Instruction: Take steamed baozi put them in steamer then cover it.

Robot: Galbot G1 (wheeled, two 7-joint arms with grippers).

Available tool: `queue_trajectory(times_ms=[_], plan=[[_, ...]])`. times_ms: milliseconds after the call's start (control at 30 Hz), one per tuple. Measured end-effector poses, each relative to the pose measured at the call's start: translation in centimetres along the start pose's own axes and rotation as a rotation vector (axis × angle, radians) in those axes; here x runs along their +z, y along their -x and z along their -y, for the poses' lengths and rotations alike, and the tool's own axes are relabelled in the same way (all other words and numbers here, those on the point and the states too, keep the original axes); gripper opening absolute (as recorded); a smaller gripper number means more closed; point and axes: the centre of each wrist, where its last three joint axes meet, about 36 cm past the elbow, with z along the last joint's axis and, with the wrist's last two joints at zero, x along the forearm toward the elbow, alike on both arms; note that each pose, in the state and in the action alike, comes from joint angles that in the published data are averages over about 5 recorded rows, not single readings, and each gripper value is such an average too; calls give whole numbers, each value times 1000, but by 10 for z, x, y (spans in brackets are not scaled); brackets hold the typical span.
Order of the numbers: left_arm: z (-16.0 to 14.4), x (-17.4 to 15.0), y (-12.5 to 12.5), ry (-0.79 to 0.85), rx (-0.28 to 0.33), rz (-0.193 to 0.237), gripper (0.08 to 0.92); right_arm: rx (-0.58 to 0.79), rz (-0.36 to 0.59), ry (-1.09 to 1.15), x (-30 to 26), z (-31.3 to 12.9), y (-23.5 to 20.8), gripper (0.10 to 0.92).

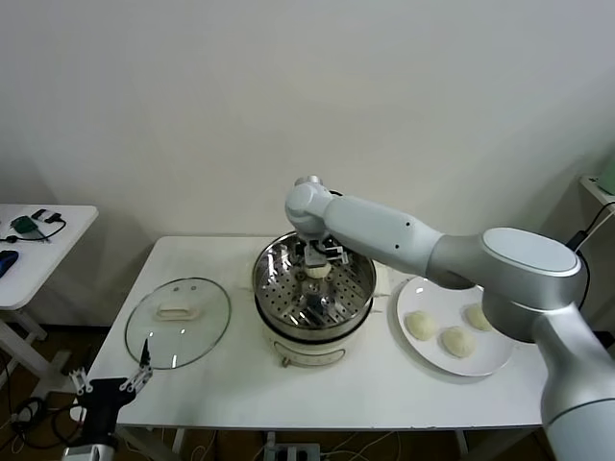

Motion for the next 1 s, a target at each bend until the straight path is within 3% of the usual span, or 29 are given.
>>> queue_trajectory(times_ms=[233, 467, 733, 1000], plan=[[-1, -3, -1, 3, 0, 5, 823, 13, -17, 38, 17, -30, -45, 823], [-2, -6, -3, 10, 7, 8, 823, 60, 10, 231, 32, -102, -93, 823], [2, -10, -3, 8, 21, 13, 823, 106, 61, 752, 9, -214, -104, 823], [4, -12, -6, 10, 28, 10, 823, 82, 155, 1273, -36, -309, -71, 823]])
